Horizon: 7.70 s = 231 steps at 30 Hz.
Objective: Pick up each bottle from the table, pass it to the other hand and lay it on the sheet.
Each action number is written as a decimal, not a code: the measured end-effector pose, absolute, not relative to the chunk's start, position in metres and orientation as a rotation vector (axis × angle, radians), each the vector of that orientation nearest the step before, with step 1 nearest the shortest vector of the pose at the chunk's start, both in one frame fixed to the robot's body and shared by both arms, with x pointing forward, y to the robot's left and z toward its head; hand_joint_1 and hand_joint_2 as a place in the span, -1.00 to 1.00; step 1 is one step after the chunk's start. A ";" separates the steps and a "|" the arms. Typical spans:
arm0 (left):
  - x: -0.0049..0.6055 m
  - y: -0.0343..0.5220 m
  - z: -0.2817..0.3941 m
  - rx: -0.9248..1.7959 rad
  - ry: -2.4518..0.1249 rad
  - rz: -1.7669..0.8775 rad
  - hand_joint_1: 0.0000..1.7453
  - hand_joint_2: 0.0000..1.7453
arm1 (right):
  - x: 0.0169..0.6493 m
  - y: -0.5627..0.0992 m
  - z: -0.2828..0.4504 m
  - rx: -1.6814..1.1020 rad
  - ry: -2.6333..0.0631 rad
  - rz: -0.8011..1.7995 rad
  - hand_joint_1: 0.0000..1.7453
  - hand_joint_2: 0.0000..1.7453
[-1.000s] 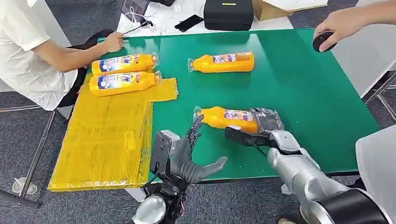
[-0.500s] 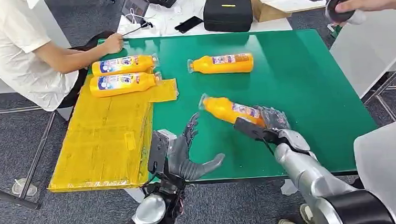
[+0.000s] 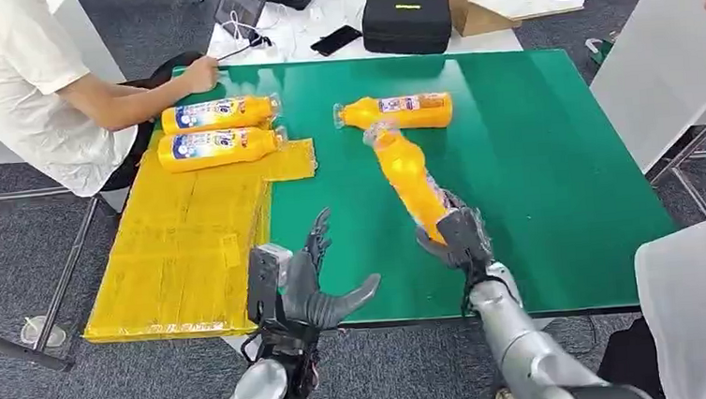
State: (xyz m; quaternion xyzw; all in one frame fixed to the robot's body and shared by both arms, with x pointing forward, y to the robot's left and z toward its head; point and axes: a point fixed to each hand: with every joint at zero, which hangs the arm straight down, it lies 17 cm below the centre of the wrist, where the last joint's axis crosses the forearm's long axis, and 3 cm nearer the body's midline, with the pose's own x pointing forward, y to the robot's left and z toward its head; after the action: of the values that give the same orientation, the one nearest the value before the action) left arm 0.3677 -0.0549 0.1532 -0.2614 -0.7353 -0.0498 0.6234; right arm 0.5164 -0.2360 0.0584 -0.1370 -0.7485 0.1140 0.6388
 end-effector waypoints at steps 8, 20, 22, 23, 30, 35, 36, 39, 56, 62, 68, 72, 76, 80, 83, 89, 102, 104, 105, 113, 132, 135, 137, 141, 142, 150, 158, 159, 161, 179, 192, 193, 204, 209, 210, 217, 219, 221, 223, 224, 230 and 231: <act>0.363 -0.047 0.156 -0.753 -1.597 -0.013 -1.00 1.00 | 0.491 -0.184 0.100 -0.179 -1.864 0.154 1.00 1.00; 0.366 -0.043 0.166 -0.812 -1.573 0.026 -1.00 1.00 | 0.466 -0.117 0.134 -0.104 -2.000 0.302 0.94 1.00; 0.369 -0.041 0.170 -0.800 -1.591 0.035 -1.00 1.00 | 0.456 -0.093 0.138 -0.087 -2.032 0.376 0.94 1.00; 0.371 -0.041 0.173 -0.801 -1.600 0.037 -1.00 1.00 | 0.451 -0.081 0.140 -0.082 -2.047 0.412 0.92 1.00; 0.385 -0.031 0.184 -0.814 -1.602 0.100 -1.00 1.00 | 0.425 -0.034 0.152 -0.008 -2.110 0.518 0.94 1.00; 0.393 -0.024 0.189 -0.807 -1.616 0.121 -1.00 1.00 | 0.413 -0.017 0.155 0.032 -2.131 0.561 0.90 1.00; 0.393 -0.024 0.189 -0.807 -1.616 0.122 -1.00 1.00 | 0.412 -0.016 0.154 0.035 -2.131 0.563 0.94 1.00; 0.394 -0.022 0.190 -0.807 -1.620 0.130 -1.00 1.00 | 0.410 -0.013 0.154 0.053 -2.129 0.568 0.96 1.00; 0.389 -0.004 0.221 -0.881 -1.717 0.233 1.00 1.00 | 0.409 0.004 0.171 0.108 -2.171 0.606 0.74 1.00; 0.388 0.000 0.225 -0.889 -1.735 0.248 1.00 1.00 | 0.409 0.007 0.171 0.118 -2.172 0.616 0.48 1.00; 0.389 0.006 0.222 -0.871 -1.745 0.265 1.00 1.00 | 0.407 0.013 0.161 0.151 -2.138 0.632 -1.00 1.00; 0.390 0.010 0.232 -0.868 -1.782 0.269 1.00 1.00 | 0.405 0.013 0.142 0.162 -2.085 0.634 -1.00 1.00; 0.397 0.021 0.228 -0.718 -1.827 0.271 1.00 1.00 | 0.402 0.014 0.137 0.107 -2.091 0.646 -1.00 1.00; 0.410 0.039 0.226 -0.489 -1.898 0.256 1.00 1.00 | 0.385 0.017 0.121 0.054 -2.083 0.672 -1.00 1.00; 0.416 0.042 0.220 -0.478 -1.876 0.264 1.00 1.00 | 0.377 0.017 0.114 0.034 -2.078 0.677 -1.00 -1.00; 0.426 0.082 0.211 -0.091 -2.010 0.209 1.00 1.00 | 0.369 0.003 0.101 -0.042 -2.062 0.635 -1.00 -1.00; 0.464 0.126 0.186 0.814 -2.114 -0.605 1.00 1.00 | 0.404 -0.106 0.152 -0.453 -2.167 0.393 -1.00 1.00; 0.473 0.132 0.170 0.878 -2.037 -0.683 1.00 1.00 | 0.409 -0.126 0.157 -0.499 -2.160 0.341 -1.00 1.00; 0.475 0.134 0.165 0.887 -2.016 -0.695 1.00 1.00 | 0.410 -0.133 0.158 -0.516 -2.158 0.322 -1.00 1.00; 0.501 0.134 0.107 0.928 -1.775 -0.926 1.00 1.00 | 0.415 -0.160 0.161 -0.544 -2.133 0.225 -1.00 1.00; 0.506 0.135 0.073 0.892 -1.674 -1.046 1.00 1.00 | 0.416 -0.165 0.159 -0.539 -2.126 0.206 -1.00 1.00; 0.509 0.128 0.055 0.810 -1.608 -1.131 1.00 1.00 | 0.416 -0.164 0.159 -0.522 -2.122 0.189 -1.00 1.00; 0.509 0.123 0.044 0.764 -1.570 -1.181 0.90 1.00 | 0.417 -0.163 0.160 -0.513 -2.122 0.183 -1.00 1.00; 0.506 0.116 0.027 0.695 -1.515 -1.251 0.76 1.00 | 0.417 -0.162 0.160 -0.500 -2.121 0.172 -1.00 1.00; 0.504 0.115 0.022 0.672 -1.501 -1.268 0.76 1.00 | 0.418 -0.163 0.160 -0.497 -2.119 0.165 -1.00 1.00; 0.491 0.109 -0.012 0.480 -1.366 -1.400 0.66 1.00 | 0.424 -0.165 0.160 -0.458 -2.110 0.132 -1.00 1.00; 0.493 0.112 -0.012 0.463 -1.360 -1.379 0.44 1.00 | 0.425 -0.167 0.156 -0.449 -2.095 0.121 -1.00 1.00; 0.493 0.112 -0.011 0.463 -1.361 -1.376 0.54 1.00 | 0.425 -0.167 0.156 -0.448 -2.095 0.121 -1.00 1.00; 0.493 0.112 -0.012 0.462 -1.360 -1.376 0.58 1.00 | 0.426 -0.167 0.155 -0.447 -2.096 0.124 -1.00 1.00; 0.477 0.105 -0.027 0.278 -1.275 -1.470 -1.00 1.00 | 0.428 -0.166 0.154 -0.465 -2.101 0.166 -1.00 1.00; 0.466 0.103 -0.026 0.123 -1.296 -1.481 -1.00 1.00 | 0.430 -0.162 0.157 -0.466 -2.115 0.189 -1.00 1.00; 0.464 0.101 -0.024 0.096 -1.308 -1.473 -1.00 1.00 | 0.430 -0.161 0.157 -0.463 -2.116 0.193 -1.00 1.00; 0.453 0.090 -0.006 -0.057 -1.438 -1.381 -1.00 1.00 | 0.428 -0.156 0.156 -0.449 -2.119 0.209 -1.00 1.00; 0.454 0.086 0.004 -0.013 -1.531 -1.331 -1.00 1.00 | 0.426 -0.154 0.154 -0.453 -2.121 0.226 -1.00 1.00; 0.455 0.085 0.009 0.018 -1.572 -1.306 -1.00 1.00 | 0.425 -0.153 0.153 -0.457 -2.122 0.238 -1.00 1.00; 0.450 0.067 0.046 0.219 -1.793 -1.183 -1.00 1.00 | 0.408 -0.143 0.150 -0.592 -2.177 0.483 -1.00 1.00; 0.443 0.057 0.051 0.209 -1.821 -1.189 -1.00 1.00 | 0.406 -0.148 0.149 -0.610 -2.173 0.485 -1.00 1.00; 0.438 0.050 0.056 0.200 -1.842 -1.191 -1.00 1.00 | 0.406 -0.153 0.148 -0.624 -2.167 0.478 -1.00 1.00; 0.435 0.046 0.059 0.194 -1.857 -1.194 -1.00 1.00 | 0.405 -0.156 0.148 -0.631 -2.164 0.473 -1.00 1.00; 0.434 0.044 0.060 0.194 -1.863 -1.194 -1.00 1.00 | 0.405 -0.157 0.148 -0.633 -2.163 0.471 -1.00 1.00; 0.419 0.035 0.096 0.129 -1.984 -0.949 -1.00 1.00 | 0.390 -0.142 0.147 -0.782 -2.204 0.758 -1.00 1.00; 0.415 0.035 0.103 0.137 -2.001 -0.889 -1.00 1.00 | 0.387 -0.143 0.144 -0.805 -2.200 0.794 -1.00 1.00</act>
State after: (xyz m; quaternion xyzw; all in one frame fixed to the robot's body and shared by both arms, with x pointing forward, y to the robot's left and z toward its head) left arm 0.4154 0.0346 0.1025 0.0555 -0.8116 -0.3607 0.4561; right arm 0.3874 -0.1427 0.1444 -0.3075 -0.8402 0.3033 0.3281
